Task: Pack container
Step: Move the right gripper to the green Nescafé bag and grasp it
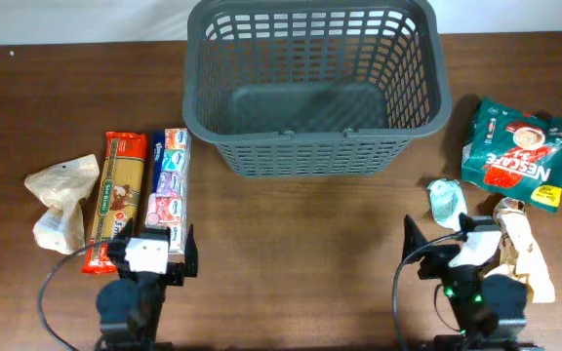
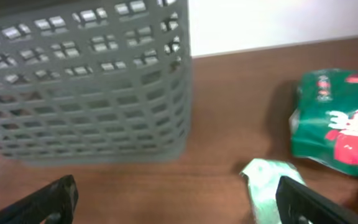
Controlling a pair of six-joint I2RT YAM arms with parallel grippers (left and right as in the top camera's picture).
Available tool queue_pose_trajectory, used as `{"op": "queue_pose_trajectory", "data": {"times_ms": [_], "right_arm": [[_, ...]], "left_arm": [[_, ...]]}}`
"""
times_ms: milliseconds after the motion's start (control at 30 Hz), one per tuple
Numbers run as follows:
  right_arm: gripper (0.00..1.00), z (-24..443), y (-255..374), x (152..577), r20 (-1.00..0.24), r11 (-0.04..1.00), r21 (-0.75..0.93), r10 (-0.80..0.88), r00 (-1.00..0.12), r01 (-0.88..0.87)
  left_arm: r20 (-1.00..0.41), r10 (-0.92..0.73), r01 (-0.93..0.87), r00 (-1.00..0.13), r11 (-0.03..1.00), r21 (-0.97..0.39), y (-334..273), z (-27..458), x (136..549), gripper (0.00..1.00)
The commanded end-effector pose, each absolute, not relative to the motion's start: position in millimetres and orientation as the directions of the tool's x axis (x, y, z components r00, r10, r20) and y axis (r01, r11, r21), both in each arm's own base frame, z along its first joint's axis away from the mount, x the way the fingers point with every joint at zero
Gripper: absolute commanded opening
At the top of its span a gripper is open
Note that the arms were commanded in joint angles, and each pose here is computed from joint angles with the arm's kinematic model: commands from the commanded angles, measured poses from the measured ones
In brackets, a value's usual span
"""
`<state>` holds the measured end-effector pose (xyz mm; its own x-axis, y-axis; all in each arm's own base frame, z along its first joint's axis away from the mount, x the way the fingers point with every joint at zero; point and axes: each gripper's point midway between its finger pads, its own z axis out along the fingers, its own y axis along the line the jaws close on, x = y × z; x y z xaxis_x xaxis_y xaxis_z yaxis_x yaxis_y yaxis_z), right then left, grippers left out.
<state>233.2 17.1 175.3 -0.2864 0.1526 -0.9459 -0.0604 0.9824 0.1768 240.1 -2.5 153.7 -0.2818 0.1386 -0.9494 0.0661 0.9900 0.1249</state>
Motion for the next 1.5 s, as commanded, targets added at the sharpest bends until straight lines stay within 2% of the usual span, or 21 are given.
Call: {"op": "queue_pose_trajectory", "data": {"times_ms": [0, 167, 333, 467, 600, 800, 1067, 1333, 1467], "right_arm": [[0.99, 210, 0, 241, -0.935, 0.993, 0.114, 0.116, -0.336, 0.027], [0.99, 275, -7, 262, -0.888, 1.000, 0.010, 0.022, -0.459, 0.029], [0.99, 359, -5, 270, -0.871, 1.000, 0.016, 0.022, -0.491, 0.016], [0.99, 401, -7, 268, -0.870, 1.000, 0.000, 0.013, -0.492, 0.027], [0.99, 416, -42, 266, -0.873, 0.974, -0.043, 0.072, -0.483, 0.222], [0.99, 383, -97, 276, -0.784, 0.895, -0.013, 0.268, -0.560, 0.447], [0.99, 289, -164, 328, -0.550, 0.832, 0.167, 0.524, -0.650, 0.530], [0.99, 211, -205, 365, -0.415, 0.779, 0.178, 0.613, -0.672, 0.601], [0.99, 181, -216, 385, -0.398, 0.780, 0.156, 0.611, -0.684, 0.606]], "left_arm": [[-0.942, 0.138, -0.018, -0.306, 0.988, 0.151, 14, 187, 249, 0.99], [-0.897, 0.190, -0.035, -0.400, 0.974, 0.222, 32, 223, 275, 0.99], [-0.860, 0.134, -0.083, -0.493, 0.976, 0.199, 60, 252, 304, 0.99], [-0.847, 0.085, -0.047, -0.525, 0.991, 0.128, 71, 264, 331, 0.99], [-0.831, 0.060, -0.064, -0.553, 0.991, 0.114, 85, 257, 345, 0.99], [-0.791, 0.042, -0.056, -0.610, 0.994, 0.096, 87, 232, 354, 0.99], [-0.750, 0.026, -0.050, -0.661, 0.996, 0.079, 90, 208, 361, 0.99], [-0.743, 0.023, -0.050, -0.669, 0.996, 0.076, 90, 204, 362, 0.99], [-0.743, 0.023, -0.050, -0.669, 0.996, 0.076, 90, 204, 362, 0.99]]}}
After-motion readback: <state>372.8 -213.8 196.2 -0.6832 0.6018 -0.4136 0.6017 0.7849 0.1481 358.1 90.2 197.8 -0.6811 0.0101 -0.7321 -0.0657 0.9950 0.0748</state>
